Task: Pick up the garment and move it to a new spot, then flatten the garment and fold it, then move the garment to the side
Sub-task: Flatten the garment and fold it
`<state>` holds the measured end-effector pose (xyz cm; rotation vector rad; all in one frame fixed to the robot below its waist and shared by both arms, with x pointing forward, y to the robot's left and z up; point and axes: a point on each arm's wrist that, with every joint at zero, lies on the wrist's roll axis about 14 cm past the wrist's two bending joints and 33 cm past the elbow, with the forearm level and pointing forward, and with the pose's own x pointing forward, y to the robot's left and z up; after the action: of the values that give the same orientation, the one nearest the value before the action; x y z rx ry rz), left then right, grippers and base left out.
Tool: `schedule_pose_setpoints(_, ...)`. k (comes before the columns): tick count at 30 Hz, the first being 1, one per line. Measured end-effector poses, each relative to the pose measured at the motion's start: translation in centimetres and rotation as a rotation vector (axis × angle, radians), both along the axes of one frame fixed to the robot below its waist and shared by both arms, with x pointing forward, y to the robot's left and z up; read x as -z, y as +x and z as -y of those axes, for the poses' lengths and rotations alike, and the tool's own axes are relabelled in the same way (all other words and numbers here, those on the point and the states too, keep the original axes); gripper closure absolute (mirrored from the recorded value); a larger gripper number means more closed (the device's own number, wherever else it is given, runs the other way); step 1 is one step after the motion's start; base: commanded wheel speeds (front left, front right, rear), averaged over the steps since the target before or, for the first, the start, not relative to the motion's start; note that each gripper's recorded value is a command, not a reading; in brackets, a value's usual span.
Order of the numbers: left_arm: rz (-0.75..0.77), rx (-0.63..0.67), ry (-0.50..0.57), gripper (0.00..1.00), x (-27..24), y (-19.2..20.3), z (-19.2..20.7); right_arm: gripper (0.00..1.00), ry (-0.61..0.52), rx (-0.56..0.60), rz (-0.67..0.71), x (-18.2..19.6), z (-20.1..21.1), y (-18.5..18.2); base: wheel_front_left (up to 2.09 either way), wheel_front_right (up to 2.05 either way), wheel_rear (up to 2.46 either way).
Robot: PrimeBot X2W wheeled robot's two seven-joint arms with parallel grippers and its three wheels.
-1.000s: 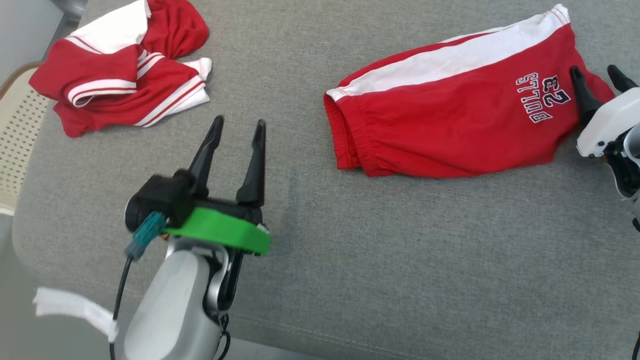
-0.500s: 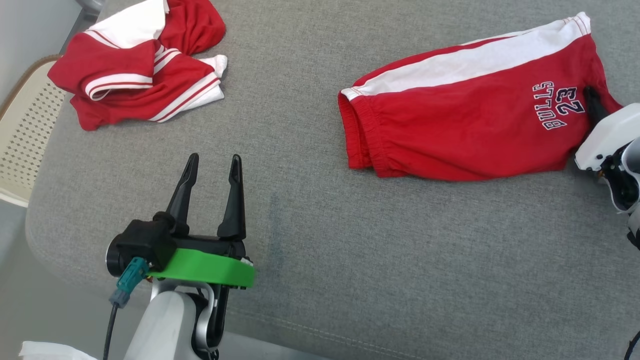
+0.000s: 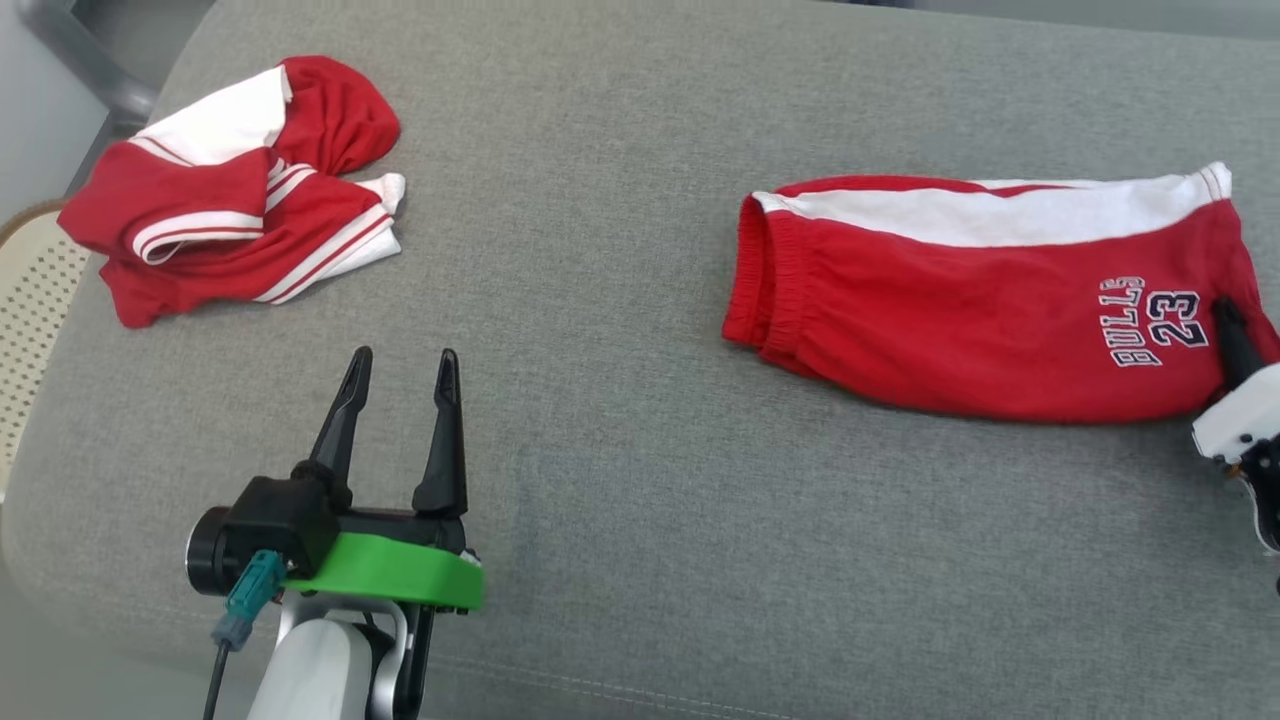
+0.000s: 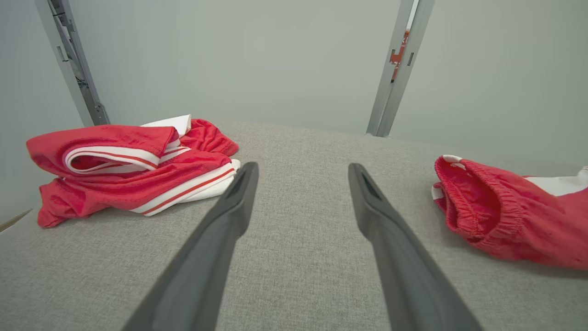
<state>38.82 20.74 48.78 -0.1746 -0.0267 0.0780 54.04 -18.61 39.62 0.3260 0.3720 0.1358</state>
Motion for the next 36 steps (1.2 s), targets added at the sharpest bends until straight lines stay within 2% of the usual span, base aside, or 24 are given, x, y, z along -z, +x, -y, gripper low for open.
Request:
schedule_pose_setpoints(9, 0.02, 0.055, 0.006, 0.0, -0.5, 0.0, 1.7, 1.0, -0.033, 0.159, 0.019, -1.6, 7.7, -3.4, 0.0, 0.0, 0.0)
schedule_pose_setpoints(15, 0.024, 0.079, 0.001, 0.0, -0.5, 0.5, 2.5, 1.0, -0.043, 0.13, 0.093, -4.0, 7.0, -2.3, 0.0, 0.0, 0.0)
schedule_pose_setpoints(22, 0.04, 0.083, 0.0, 0.0, -1.1, 0.2, 2.6, 1.0, -0.016, 0.007, 0.239, -8.7, 1.7, -0.3, 0.0, 0.0, 0.0)
schedule_pose_setpoints(27, 0.053, 0.071, 0.0, 0.0, -1.6, -0.3, 2.2, 1.0, 0.028, -0.138, 0.333, -11.5, -4.5, -0.2, 0.0, 0.0, 0.0)
schedule_pose_setpoints(36, 0.05, 0.041, -0.002, 0.0, -1.6, -1.3, 1.3, 1.0, 0.076, -0.354, 0.329, -11.4, -13.3, -1.9, 0.0, 0.0, 0.0)
